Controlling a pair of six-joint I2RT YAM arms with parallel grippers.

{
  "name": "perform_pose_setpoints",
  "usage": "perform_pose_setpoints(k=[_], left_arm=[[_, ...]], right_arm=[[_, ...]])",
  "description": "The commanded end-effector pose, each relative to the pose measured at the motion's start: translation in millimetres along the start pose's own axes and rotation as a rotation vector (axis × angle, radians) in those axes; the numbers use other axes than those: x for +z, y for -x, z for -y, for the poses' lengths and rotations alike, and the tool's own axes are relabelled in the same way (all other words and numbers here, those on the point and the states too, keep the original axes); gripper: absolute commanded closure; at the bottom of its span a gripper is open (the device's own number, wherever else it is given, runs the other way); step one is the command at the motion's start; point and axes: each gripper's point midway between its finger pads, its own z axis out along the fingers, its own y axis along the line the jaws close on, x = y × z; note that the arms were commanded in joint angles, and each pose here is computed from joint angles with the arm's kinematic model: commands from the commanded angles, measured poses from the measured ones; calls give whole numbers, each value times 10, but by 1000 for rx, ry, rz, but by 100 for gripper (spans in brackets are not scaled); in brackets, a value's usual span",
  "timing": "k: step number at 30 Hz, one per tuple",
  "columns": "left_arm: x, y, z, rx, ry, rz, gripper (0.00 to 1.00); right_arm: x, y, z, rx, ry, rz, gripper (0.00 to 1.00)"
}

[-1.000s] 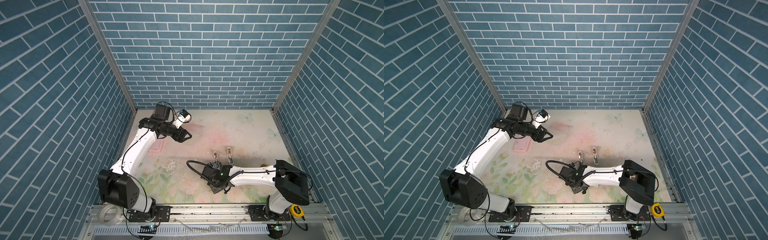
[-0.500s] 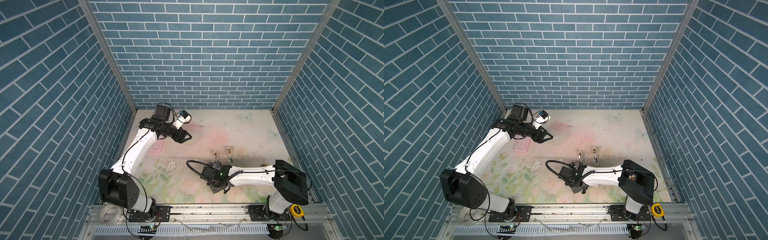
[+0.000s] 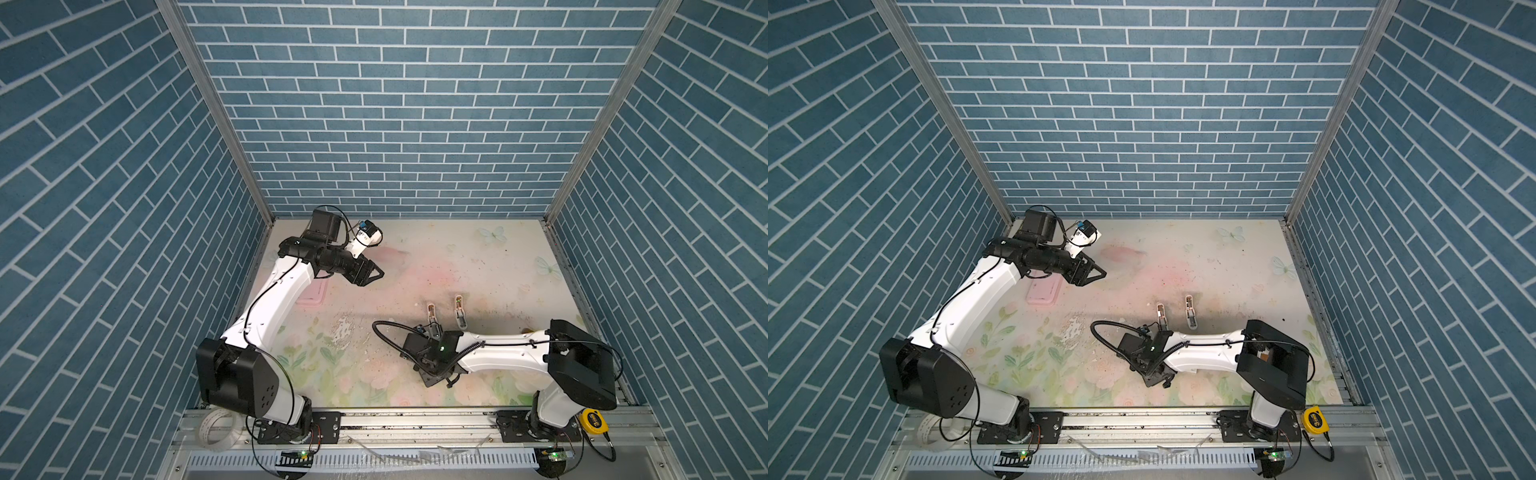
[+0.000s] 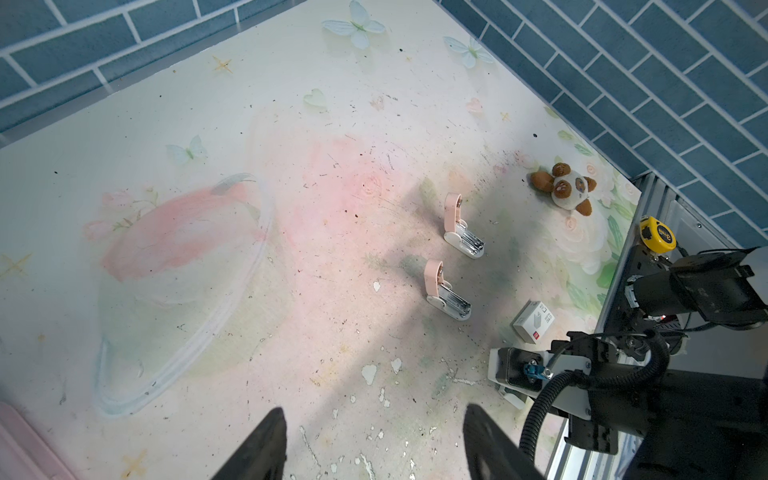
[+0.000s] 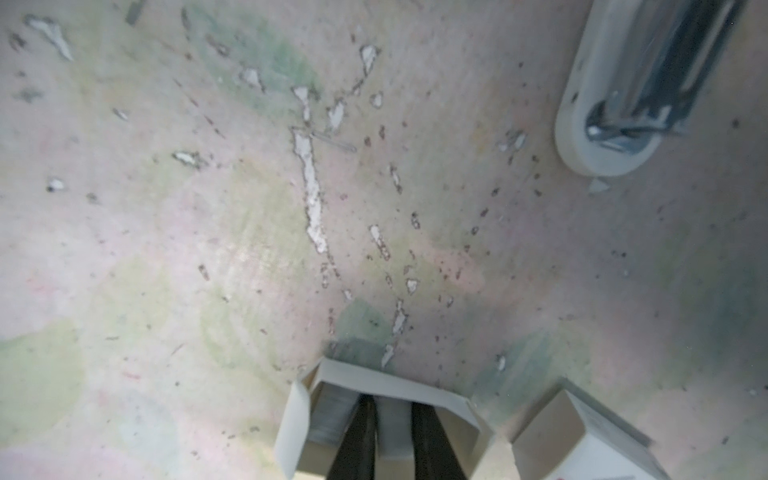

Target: Load the staples into the stapler

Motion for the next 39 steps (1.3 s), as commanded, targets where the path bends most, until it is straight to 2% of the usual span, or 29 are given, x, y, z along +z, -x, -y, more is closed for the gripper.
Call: perform_pose_setpoints(k=[1,8,19,30,39], left_arm=[[-22,-20,32,0,-10,7,31],[-26,-26,39,1,-12,7,31],[-34,-30,45,1,-10,9,31],[-34,-31,51,2,-12,12,31],[-28,-37,53,-3,-15,13,31]], right_arm=[[136,-146,76,26,-48,-52,84],[101,-118,74,31,-46,-40,91],[-89,14,114,27,-65,15,96],[-212,114,117,30,-65,53,97],[-171,89,132,39,-62,56,97]])
